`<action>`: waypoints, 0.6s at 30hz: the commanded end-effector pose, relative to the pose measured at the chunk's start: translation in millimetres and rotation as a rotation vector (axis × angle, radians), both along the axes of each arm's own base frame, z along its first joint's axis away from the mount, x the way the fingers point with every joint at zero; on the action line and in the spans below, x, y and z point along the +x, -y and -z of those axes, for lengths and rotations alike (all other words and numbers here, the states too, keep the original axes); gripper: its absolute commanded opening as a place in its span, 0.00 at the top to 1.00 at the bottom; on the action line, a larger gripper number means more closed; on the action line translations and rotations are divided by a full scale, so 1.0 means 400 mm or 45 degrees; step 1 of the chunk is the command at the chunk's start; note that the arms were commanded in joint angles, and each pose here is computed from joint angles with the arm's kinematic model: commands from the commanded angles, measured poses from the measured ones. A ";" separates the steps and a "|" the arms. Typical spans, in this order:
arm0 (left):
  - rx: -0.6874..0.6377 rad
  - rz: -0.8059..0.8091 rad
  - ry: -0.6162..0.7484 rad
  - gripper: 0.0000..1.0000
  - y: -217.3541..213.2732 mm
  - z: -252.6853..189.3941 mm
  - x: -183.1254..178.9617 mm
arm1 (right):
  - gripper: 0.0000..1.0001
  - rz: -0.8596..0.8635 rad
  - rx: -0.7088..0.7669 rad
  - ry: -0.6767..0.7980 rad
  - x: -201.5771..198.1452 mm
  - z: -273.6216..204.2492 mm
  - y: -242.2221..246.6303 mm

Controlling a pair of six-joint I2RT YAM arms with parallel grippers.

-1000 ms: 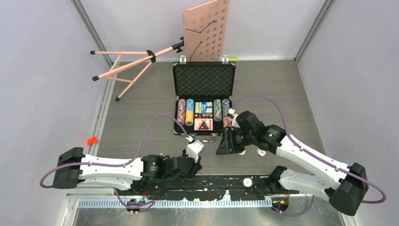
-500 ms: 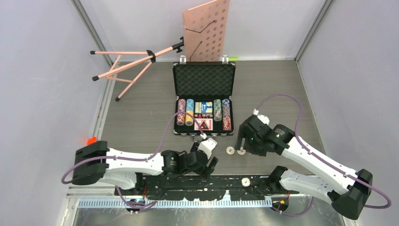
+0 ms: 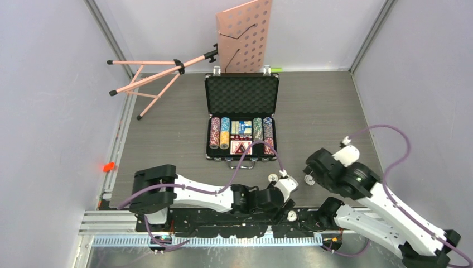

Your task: Pack up texas hold em set

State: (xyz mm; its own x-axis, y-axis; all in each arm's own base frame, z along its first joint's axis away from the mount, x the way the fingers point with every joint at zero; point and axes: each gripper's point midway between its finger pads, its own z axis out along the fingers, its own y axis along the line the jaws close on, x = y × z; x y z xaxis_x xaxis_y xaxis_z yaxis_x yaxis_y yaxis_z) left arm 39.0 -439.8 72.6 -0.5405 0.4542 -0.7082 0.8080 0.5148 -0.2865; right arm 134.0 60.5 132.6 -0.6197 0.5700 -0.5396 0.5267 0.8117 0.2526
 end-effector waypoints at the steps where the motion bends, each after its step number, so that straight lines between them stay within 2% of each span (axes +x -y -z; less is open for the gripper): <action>1: -0.090 0.051 0.001 0.43 0.067 -0.003 -0.013 | 0.31 0.188 -0.038 0.285 0.026 -0.122 0.104; 4: -0.113 0.138 -0.039 0.56 0.104 0.006 -0.043 | 0.33 0.217 -0.011 0.365 0.020 -0.157 0.131; 7: -0.119 0.235 -0.080 0.95 0.138 0.011 -0.076 | 0.35 0.242 0.007 0.431 0.017 -0.179 0.153; 8: -0.119 0.256 -0.094 1.00 0.146 0.013 -0.084 | 0.36 0.247 0.025 0.451 0.015 -0.185 0.158; 18: -0.147 0.314 -0.175 1.00 0.178 0.027 -0.119 | 0.37 0.233 0.033 0.462 0.010 -0.185 0.161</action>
State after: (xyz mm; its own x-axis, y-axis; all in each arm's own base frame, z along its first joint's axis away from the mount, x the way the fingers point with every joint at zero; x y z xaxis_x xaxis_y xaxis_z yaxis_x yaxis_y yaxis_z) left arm 1.3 -487.9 45.8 -0.5221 0.5318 -0.6667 0.8527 0.3398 -0.3967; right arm 133.4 2.5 195.4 -0.3347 0.6622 -0.6704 0.5273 0.7212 0.4492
